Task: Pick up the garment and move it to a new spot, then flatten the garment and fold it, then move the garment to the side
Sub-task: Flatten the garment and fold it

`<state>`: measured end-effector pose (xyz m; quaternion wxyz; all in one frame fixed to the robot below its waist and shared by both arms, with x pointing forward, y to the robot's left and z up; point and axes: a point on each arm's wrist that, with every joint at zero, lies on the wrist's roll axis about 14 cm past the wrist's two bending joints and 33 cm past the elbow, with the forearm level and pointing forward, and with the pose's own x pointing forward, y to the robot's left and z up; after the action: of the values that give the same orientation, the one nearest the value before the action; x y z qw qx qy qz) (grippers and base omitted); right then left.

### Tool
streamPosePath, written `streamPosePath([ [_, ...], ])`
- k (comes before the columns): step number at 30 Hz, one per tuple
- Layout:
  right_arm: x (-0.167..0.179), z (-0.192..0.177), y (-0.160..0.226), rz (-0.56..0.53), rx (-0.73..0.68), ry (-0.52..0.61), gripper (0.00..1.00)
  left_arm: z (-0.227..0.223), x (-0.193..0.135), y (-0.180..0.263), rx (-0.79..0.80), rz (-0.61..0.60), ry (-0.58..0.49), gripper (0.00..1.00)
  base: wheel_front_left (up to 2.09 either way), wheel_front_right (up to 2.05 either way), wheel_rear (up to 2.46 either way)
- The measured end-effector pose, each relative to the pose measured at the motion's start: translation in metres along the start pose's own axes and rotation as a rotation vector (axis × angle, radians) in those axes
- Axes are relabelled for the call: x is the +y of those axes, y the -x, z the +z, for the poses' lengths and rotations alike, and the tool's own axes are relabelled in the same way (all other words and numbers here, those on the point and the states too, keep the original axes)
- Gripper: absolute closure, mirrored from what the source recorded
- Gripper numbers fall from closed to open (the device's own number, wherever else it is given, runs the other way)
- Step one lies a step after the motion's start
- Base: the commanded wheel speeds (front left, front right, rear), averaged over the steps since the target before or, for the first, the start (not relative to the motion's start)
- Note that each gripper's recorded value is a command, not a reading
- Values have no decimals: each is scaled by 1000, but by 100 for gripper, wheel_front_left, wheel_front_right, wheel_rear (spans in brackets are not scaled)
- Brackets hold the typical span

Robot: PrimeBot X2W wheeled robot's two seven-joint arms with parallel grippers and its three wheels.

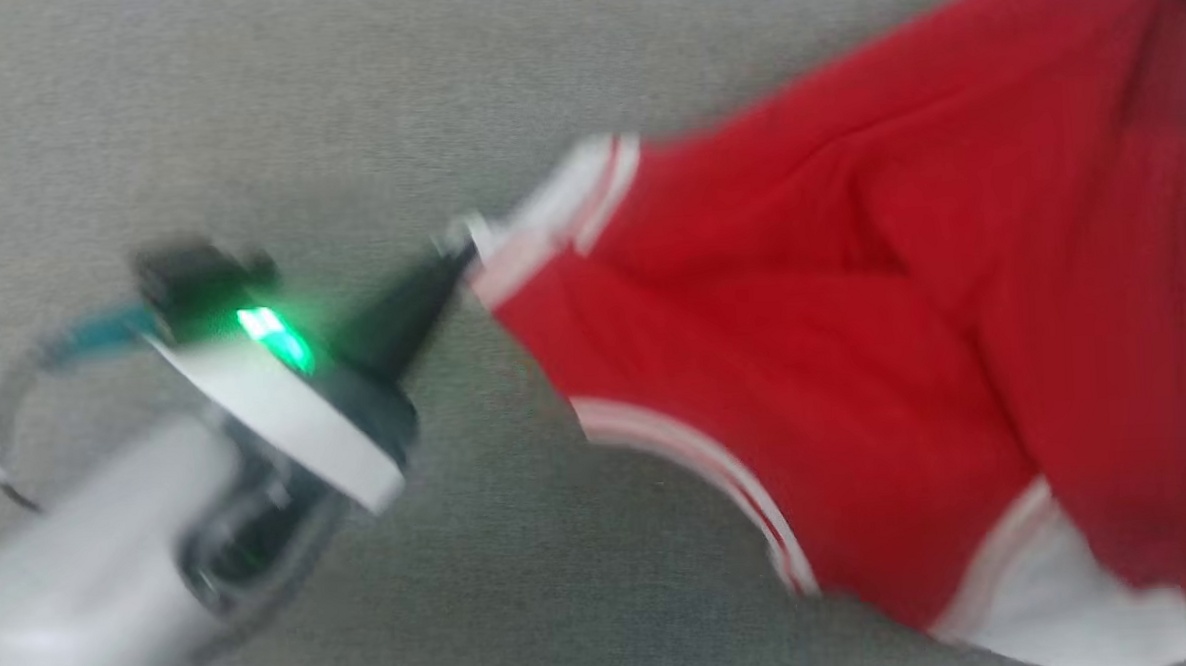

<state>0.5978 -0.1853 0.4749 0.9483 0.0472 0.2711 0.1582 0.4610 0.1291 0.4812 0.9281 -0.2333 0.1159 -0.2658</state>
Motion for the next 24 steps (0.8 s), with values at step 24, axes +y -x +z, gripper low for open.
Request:
streamPosePath([
  [24,-81,214,40,-293,-734,-104,100,308,-11,-124,-673,-130,22,100,0,0,0],
])
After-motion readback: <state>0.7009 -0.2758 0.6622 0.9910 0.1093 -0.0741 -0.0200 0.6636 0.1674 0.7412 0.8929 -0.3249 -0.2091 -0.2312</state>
